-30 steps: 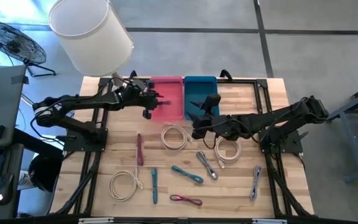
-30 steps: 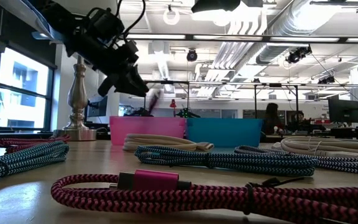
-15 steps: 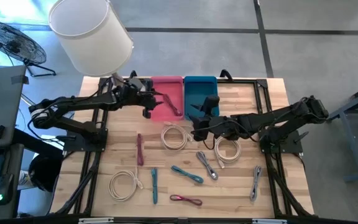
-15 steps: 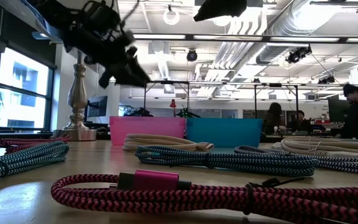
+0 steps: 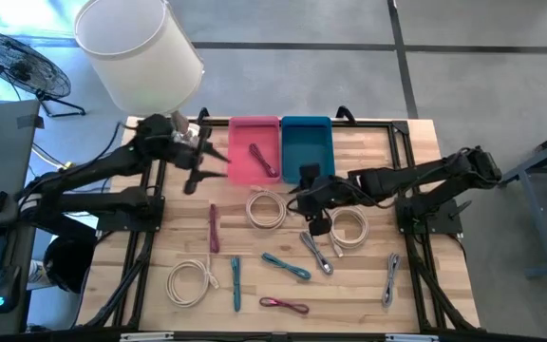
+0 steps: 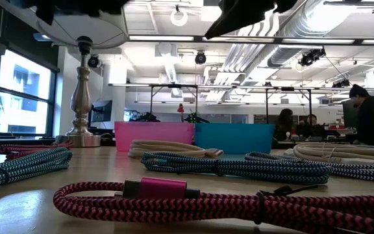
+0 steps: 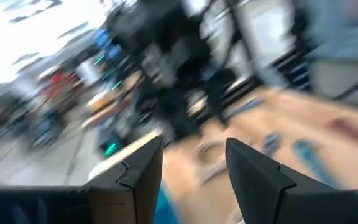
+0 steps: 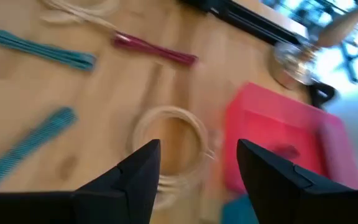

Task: Pick & Place USB Port
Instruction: Put the middle white HDMI cable into the blue bin

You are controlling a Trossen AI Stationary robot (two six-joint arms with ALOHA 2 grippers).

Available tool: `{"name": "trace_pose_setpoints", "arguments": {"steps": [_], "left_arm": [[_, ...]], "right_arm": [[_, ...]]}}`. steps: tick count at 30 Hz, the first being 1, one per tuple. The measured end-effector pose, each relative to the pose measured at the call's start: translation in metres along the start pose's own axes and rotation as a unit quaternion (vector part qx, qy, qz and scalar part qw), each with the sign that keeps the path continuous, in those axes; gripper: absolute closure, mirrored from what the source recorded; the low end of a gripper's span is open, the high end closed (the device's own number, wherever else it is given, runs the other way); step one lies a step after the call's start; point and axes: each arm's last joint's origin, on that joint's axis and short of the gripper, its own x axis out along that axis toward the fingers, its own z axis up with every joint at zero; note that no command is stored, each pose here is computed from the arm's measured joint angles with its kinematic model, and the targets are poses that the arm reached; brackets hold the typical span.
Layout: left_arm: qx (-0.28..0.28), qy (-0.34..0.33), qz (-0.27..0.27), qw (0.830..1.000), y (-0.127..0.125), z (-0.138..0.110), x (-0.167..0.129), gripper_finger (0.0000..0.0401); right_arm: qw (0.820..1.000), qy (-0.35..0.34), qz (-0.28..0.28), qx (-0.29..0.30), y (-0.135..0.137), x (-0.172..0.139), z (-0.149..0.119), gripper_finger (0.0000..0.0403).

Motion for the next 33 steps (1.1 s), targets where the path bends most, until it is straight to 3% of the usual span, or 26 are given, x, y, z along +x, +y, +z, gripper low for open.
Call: {"name": "trace_pose_setpoints", "arguments": {"steps": [4, 14, 33], "left_arm": [[0.004, -0.069, -0.105, 0.992, -0.015, 0.013, -0.006, 0.0230], [-0.025, -0.059, -0.155, 0.986, -0.035, 0.016, 0.006, 0.0251], [-0.021, 0.010, -0.068, 0.997, -0.036, 0.013, 0.015, 0.0261]], "right_arm": [[0.999, 0.005, 0.042, -0.005, 0.006, 0.017, -0.004, 0.0198], [0.990, 0.096, 0.103, 0.000, 0.008, 0.084, -0.042, 0.0198], [0.978, 0.110, 0.168, 0.049, -0.002, 0.129, -0.074, 0.0198]]}}
